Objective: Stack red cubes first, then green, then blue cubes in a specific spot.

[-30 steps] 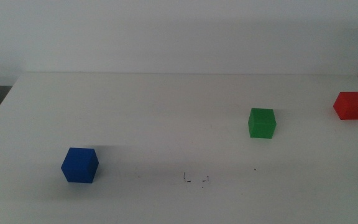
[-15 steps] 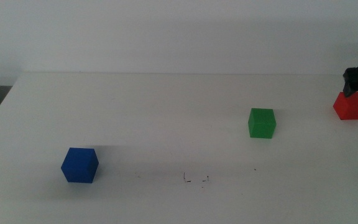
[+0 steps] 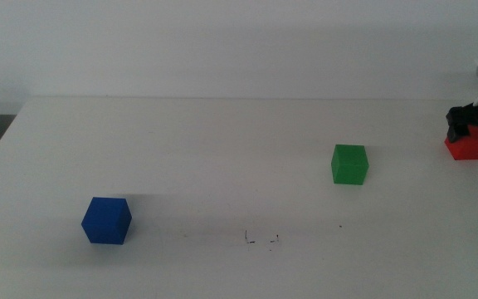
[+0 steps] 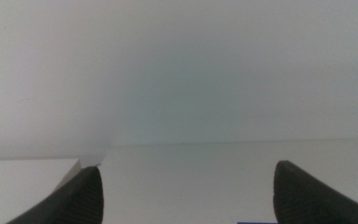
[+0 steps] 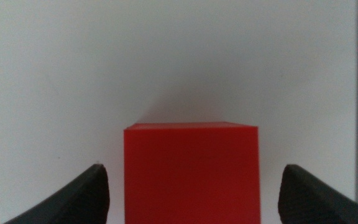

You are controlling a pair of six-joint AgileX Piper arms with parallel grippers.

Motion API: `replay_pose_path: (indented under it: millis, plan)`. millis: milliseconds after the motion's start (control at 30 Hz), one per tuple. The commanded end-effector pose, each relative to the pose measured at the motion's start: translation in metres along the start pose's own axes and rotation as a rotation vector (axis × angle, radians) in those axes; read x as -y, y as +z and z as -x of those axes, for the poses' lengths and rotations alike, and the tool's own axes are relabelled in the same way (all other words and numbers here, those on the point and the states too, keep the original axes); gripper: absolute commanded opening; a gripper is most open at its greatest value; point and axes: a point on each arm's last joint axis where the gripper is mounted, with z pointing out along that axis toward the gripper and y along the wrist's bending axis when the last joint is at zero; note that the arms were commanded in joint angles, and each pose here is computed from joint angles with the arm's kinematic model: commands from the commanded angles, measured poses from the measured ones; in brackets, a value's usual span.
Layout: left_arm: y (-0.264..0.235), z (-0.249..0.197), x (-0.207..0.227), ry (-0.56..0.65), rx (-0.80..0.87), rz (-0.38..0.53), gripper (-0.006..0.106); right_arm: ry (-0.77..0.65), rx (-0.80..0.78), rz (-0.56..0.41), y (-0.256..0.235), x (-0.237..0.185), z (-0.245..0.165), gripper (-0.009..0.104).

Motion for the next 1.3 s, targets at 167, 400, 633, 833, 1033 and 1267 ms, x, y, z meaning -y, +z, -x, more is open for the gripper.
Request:
replay_pose_path:
  millis: [167,400,633,833,1033,1267]
  plan:
    - [0.0,0.001,0.0,-0.005,0.016,0.002,0.094,0.006,0.012,-0.01,0.01,0.004,0.0,0.074]
    - [0.0,0.001,0.0,-0.005,0.016,0.002,0.094,0.008,0.037,-0.013,0.01,0.004,0.002,0.054]
    - [0.0,0.001,0.0,-0.005,0.016,0.002,0.094,0.04,0.036,-0.014,-0.003,0.002,0.004,0.016]
    - [0.0,0.001,0.0,-0.005,0.016,0.002,0.094,0.127,0.062,-0.056,-0.055,-0.007,0.011,0.016]
    - [0.0,0.001,0.0,-0.005,0.016,0.002,0.094,0.15,0.126,-0.055,-0.119,-0.061,-0.011,0.014]
    - [0.0,0.001,0.0,-0.005,0.016,0.002,0.094,0.166,0.142,-0.043,-0.152,-0.148,-0.053,0.014]
